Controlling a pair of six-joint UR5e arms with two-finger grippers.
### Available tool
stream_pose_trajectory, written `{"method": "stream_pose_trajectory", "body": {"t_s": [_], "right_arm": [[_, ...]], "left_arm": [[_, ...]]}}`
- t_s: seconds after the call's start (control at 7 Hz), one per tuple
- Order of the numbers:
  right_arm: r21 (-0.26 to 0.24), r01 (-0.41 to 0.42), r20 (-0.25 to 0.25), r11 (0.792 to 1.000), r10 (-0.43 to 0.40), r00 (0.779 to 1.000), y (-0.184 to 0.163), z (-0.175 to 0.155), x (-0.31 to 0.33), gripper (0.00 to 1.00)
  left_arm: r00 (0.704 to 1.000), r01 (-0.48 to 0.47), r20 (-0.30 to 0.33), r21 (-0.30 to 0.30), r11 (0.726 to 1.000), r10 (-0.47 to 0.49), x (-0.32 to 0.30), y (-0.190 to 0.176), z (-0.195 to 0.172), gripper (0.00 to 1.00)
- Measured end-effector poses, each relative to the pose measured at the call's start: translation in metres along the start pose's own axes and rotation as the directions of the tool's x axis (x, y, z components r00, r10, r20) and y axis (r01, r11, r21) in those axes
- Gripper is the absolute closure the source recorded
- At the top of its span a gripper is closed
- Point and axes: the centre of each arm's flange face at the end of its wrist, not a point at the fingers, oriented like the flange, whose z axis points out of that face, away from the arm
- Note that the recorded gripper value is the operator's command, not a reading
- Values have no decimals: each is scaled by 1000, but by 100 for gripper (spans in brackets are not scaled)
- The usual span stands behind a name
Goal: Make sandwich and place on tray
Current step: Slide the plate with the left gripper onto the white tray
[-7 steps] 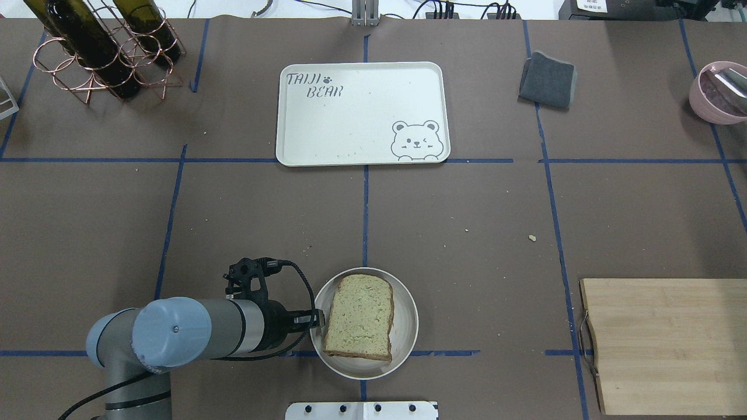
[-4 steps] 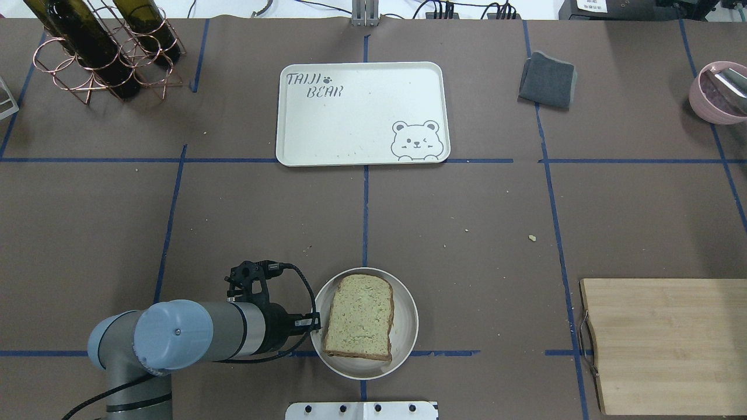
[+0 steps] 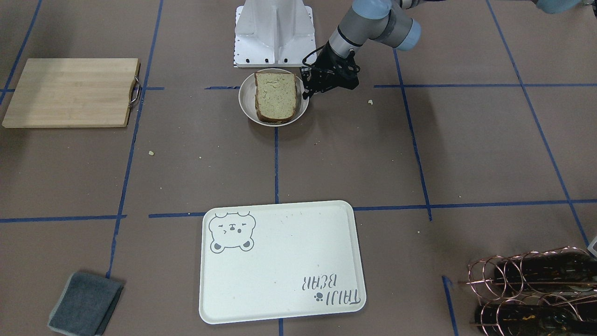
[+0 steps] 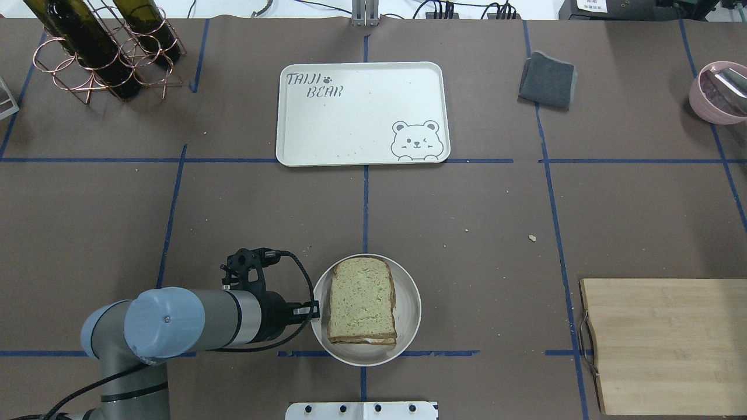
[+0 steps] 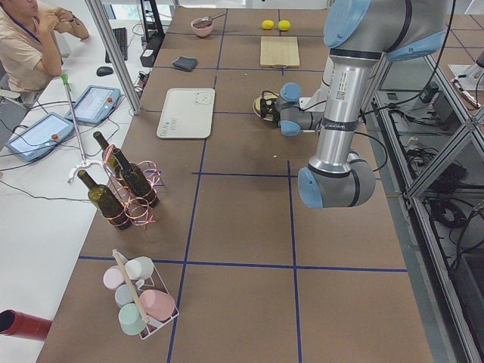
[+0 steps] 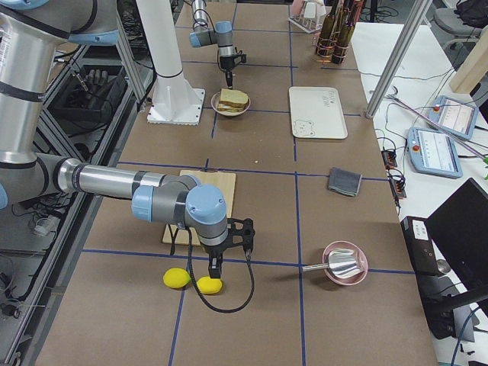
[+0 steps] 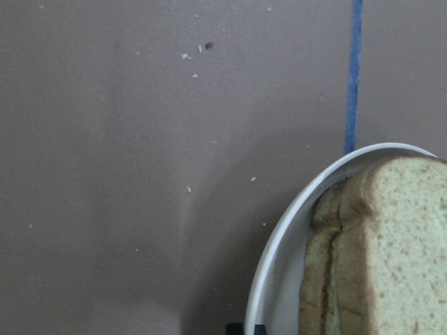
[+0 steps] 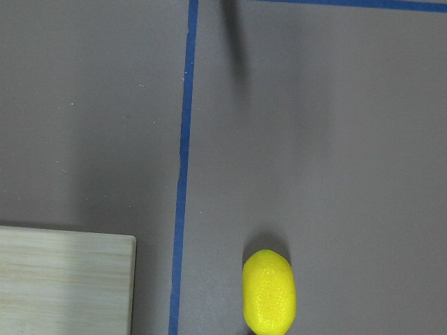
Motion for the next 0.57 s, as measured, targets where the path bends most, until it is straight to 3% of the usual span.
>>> {"method": "stream_pose_trajectory", "body": {"t_s": [0.57], "right_arm": [[-8,-8,1,1000,8,1000,2,4,4,0]], "left_arm": [[993,-94,80,120,988,85,54,-158,-23,100]]}}
